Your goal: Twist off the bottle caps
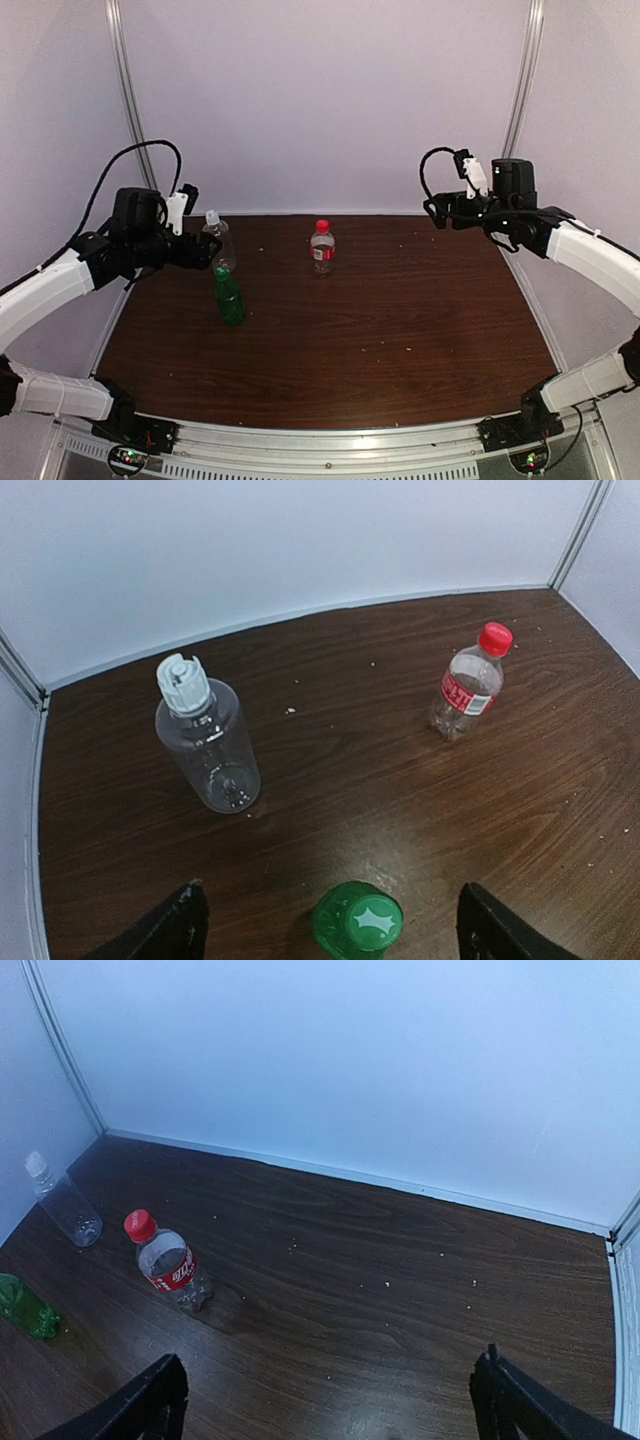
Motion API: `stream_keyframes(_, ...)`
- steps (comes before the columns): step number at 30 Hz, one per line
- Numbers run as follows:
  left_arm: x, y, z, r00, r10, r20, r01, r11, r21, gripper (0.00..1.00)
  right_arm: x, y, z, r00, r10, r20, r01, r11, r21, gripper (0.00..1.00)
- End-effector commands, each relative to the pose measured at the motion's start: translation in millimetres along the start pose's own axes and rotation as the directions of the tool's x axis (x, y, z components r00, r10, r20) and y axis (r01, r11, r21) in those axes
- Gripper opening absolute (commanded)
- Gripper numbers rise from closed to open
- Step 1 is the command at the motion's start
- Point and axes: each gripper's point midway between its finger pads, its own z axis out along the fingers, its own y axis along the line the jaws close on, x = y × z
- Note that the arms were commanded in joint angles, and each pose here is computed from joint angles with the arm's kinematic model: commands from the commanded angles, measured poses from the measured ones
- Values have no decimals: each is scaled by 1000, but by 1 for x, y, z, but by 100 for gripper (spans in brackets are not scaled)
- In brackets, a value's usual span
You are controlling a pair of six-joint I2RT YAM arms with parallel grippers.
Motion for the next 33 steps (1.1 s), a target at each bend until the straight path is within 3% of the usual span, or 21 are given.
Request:
stream_keyframes(1,15,-8,14,998,-18,-64,20,999,26,85,0,9,4,1000,2,-10,-2,1000,-31,100)
stream_keyframes(20,66,-24,52,961,-5,-277,26,997,75,60,26,17,19,997,-10,-82,6,999,-48,100)
stream_keyframes(26,68,-27,53,960,-3,-281,28,996,85,42,32,21,20,995,-14,-99,8,998,-55,100)
stream_keyframes(30,62,-35,51,965,14,-263,22,991,135,22,35,23,19,994,-20,-108,14,998,-55,100)
stream_keyframes(33,55,-46,49,971,27,-236,21,980,198,16,38,27,18,993,-26,-116,19,998,-64,100)
